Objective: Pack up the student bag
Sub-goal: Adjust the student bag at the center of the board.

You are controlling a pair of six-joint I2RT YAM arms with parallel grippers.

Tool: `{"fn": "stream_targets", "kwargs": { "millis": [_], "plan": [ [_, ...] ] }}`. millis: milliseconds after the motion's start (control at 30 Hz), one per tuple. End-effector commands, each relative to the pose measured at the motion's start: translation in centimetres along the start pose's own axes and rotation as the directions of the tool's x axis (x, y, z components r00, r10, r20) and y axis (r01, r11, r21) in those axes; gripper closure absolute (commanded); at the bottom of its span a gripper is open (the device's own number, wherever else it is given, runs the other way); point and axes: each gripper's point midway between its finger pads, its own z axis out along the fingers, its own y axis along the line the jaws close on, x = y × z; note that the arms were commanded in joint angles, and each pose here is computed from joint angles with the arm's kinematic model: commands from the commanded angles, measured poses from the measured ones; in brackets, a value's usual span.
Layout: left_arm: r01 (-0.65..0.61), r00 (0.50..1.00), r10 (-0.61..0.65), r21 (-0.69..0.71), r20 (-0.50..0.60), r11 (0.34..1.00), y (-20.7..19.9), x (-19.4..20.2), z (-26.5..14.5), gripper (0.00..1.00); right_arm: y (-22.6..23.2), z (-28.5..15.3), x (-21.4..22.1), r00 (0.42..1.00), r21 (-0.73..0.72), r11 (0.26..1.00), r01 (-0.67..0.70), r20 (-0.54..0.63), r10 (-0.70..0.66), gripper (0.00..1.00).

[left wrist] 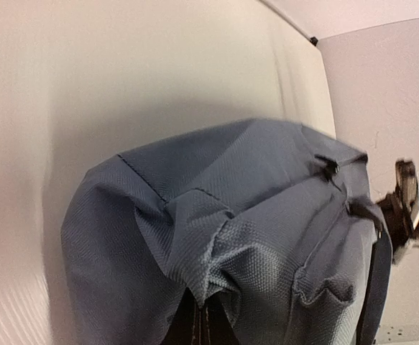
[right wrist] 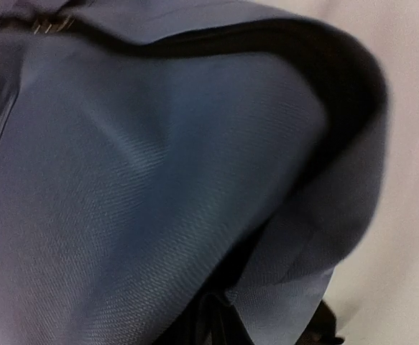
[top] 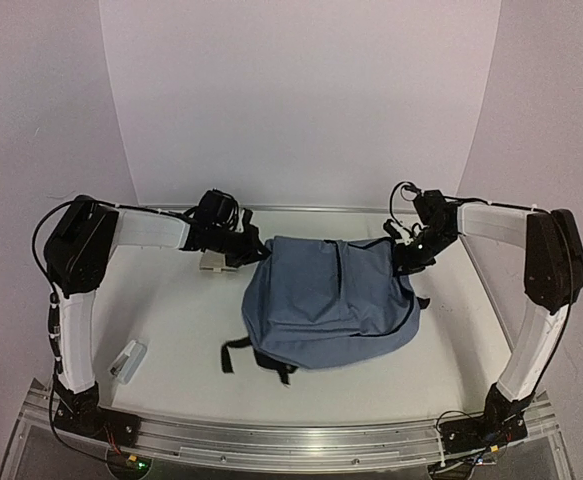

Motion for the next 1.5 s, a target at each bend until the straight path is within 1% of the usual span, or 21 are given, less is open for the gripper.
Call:
{"fn": "stream_targets", "kwargs": {
  "millis": [0, 33, 67, 133, 200, 300, 433, 533, 600, 700, 833, 1033, 1133, 1167, 1200, 1233, 1267, 1333, 1367, 1400, 1467],
  "plan": [
    [-0.159, 0.983, 0.154, 0.045, 0.1, 0.986, -4.8, -6.0, -1.1, 1.0, 6.0, -2.1, 2.3, 1.0, -0.224, 0.974, -0.026, -0.018, 0.023, 0.94],
    [-0.171, 0.981, 0.164, 0.057, 0.105, 0.984, -5.3, -6.2, -1.3, 1.0, 6.1, -2.3, 2.5, 1.0, -0.228, 0.973, -0.027, -0.017, 0.024, 0.97],
    [-0.183, 0.979, 0.175, 0.066, 0.106, 0.981, -5.8, -6.3, -1.4, 1.0, 6.4, -2.5, 2.7, 1.0, -0.242, 0.97, -0.029, -0.017, 0.026, 0.96],
    [-0.208, 0.975, 0.202, 0.061, 0.091, 0.976, -6.2, -6.6, -1.5, 1.0, 7.6, -2.6, 3.8, 0.999, -0.289, 0.957, -0.027, -0.032, 0.018, 0.87],
    [-0.206, 0.977, 0.201, 0.059, 0.076, 0.977, -6.4, -6.4, -1.5, 1.0, 7.4, -2.5, 4.6, 0.999, -0.268, 0.963, -0.029, -0.044, 0.018, 0.87],
    [-0.16, 0.987, 0.157, 0.085, 0.035, 0.983, -6.0, -4.2, -1.4, 1.0, 5.1, -2.6, 3.6, 1.0, -0.13, 0.992, -0.002, -0.024, -0.001, 0.99],
    [-0.159, 0.987, 0.157, 0.065, 0.025, 0.985, -6.2, -0.1, -2.5, 1.0, 1.0, -2.4, 1.0, 1.0, 0.025, 1.0, 0.006, -0.003, -0.006, 1.0],
    [-0.164, 0.986, 0.164, 0.031, 0.007, 0.986, -5.8, 3.1, -3.4, 1.0, -1.1, -2.1, -0.9, 1.0, 0.081, 0.997, 0.015, 0.011, -0.016, 1.0],
    [-0.161, 0.987, 0.161, 0.005, 0.001, 0.987, -5.1, 4.3, -4.2, 1.0, -1.2, -1.8, -1.5, 1.0, 0.072, 0.997, 0.015, 0.014, -0.016, 1.0],
    [-0.149, 0.989, 0.149, -0.025, -0.001, 0.989, -4.3, 4.9, -5.1, 1.0, -0.8, -1.7, -2.5, 0.999, 0.041, 0.999, -0.017, 0.034, 0.016, 1.0],
    [-0.173, 0.984, 0.173, -0.002, -0.032, 0.985, -5.7, 6.5, -4.8, 1.0, -1.2, -1.9, -4.1, 0.998, 0.059, 0.998, -0.025, 0.061, 0.021, 1.0],
    [-0.175, 0.985, 0.174, -0.038, -0.023, 0.984, -5.0, 6.0, -3.8, 1.0, -1.1, -0.5, -1.3, 1.0, 0.042, 0.999, -0.018, -0.006, 0.018, 1.0],
    [-0.182, 0.983, 0.181, -0.016, -0.04, 0.983, -5.8, 5.9, -2.9, 1.0, -1.2, -0.7, -0.3, 1.0, 0.057, 0.998, -0.003, -0.019, 0.004, 1.0],
    [-0.186, 0.981, 0.185, -0.012, -0.052, 0.983, -5.9, 6.2, -2.6, 1.0, -1.4, -0.9, -0.4, 1.0, 0.072, 0.997, 0.004, -0.017, -0.003, 0.98],
    [-0.193, 0.98, 0.192, -0.018, -0.062, 0.981, -6.0, 6.4, -2.4, 0.99, -1.6, -1.4, -0.9, 1.0, 0.09, 0.996, 0.016, -0.004, -0.016, 0.91],
    [-0.202, 0.977, 0.2, -0.027, -0.068, 0.979, -6.0, 6.5, -2.4, 0.98, -1.7, -2.1, -1.5, 0.999, 0.106, 0.994, 0.03, 0.014, -0.032, 0.84],
    [-0.21, 0.976, 0.206, -0.041, -0.07, 0.977, -5.8, 6.6, -2.7, 0.93, -1.7, -2.8, -2.1, 0.998, 0.121, 0.992, 0.044, 0.032, -0.049, 0.78],
    [-0.243, 0.97, 0.241, -0.072, -0.033, 0.967, -5.8, 6.2, -4.2, 0.66, -1.5, -4.5, -3.2, 0.995, 0.136, 0.989, 0.066, 0.069, -0.075, 0.55],
    [-0.267, 0.964, 0.267, -0.1, -0.015, 0.959, -5.5, 6.0, -5.0, 0.55, -1.1, -5.5, -3.7, 0.992, 0.135, 0.988, 0.076, 0.087, -0.089, 0.48],
    [-0.29, 0.955, 0.295, -0.13, 0.021, 0.948, -5.7, 5.2, -6.3, 0.44, -0.9, -6.3, -4.2, 0.99, 0.136, 0.987, 0.081, 0.104, -0.095, 0.43],
    [-0.339, 0.934, 0.353, -0.166, 0.058, 0.926, -6.3, 4.1, -8.6, 0.34, -0.2, -7.8, -5.0, 0.986, 0.125, 0.989, 0.077, 0.136, -0.094, 0.4]
  ]
}}
